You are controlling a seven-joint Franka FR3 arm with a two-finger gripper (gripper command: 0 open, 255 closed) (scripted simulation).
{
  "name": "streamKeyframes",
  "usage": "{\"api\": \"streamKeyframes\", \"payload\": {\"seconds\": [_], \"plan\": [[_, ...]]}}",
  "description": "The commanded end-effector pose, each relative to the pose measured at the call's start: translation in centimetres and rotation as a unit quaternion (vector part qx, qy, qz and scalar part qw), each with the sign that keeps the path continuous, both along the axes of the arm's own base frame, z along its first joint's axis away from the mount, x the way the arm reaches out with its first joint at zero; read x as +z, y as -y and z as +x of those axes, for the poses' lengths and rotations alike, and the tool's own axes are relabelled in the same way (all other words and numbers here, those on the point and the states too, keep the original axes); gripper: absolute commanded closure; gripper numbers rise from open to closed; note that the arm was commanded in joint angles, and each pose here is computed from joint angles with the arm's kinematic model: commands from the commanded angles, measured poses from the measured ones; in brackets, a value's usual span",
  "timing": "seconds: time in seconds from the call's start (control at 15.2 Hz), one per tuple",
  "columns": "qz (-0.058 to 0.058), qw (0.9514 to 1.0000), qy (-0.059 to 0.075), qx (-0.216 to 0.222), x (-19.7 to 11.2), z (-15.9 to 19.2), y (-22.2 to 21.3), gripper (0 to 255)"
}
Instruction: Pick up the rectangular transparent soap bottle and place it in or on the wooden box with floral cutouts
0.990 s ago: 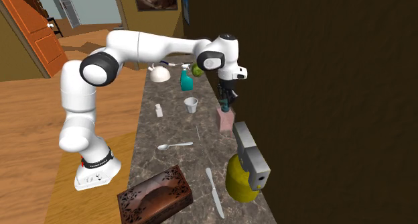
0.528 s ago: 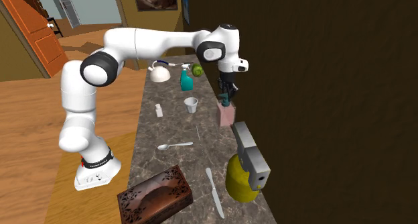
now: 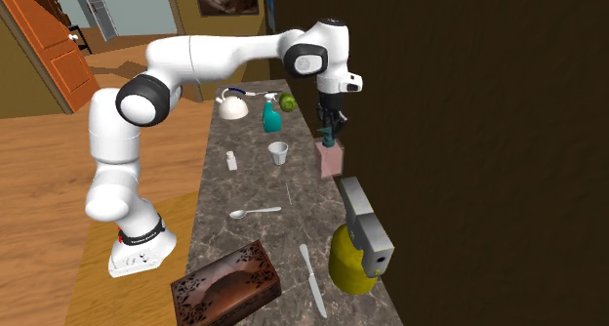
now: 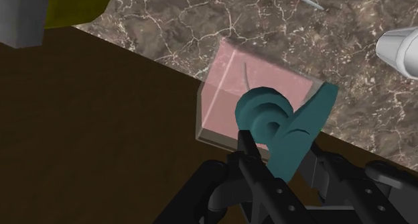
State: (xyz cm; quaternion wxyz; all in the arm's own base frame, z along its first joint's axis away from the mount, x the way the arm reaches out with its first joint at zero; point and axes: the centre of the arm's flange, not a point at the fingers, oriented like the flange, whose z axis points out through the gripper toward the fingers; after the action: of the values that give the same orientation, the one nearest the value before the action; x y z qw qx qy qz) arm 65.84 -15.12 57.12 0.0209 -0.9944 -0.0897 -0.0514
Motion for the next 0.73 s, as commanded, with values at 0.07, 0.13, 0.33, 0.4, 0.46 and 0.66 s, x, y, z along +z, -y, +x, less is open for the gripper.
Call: {"api": "streamKeyframes", "payload": {"seconds": [0.07, 0.13, 0.33, 0.4, 0.46, 0.66], "plan": [[0.000, 1.0000, 0.000, 0.000, 0.8, -3.0, 1.4, 255], [0.000, 1.0000, 0.000, 0.000, 1.0, -4.1, 1.9, 255], [0.000, 1.0000, 0.000, 0.000, 1.6, -7.7, 3.6, 255], [0.000, 1.0000, 0.000, 0.000, 1.8, -8.8, 4.2, 255], [0.000, 1.0000, 0.000, 0.000, 2.0, -10.0, 4.7, 255], [0.000, 1.0000, 0.000, 0.000, 2.6, -13.6, 6.4, 255]]}}
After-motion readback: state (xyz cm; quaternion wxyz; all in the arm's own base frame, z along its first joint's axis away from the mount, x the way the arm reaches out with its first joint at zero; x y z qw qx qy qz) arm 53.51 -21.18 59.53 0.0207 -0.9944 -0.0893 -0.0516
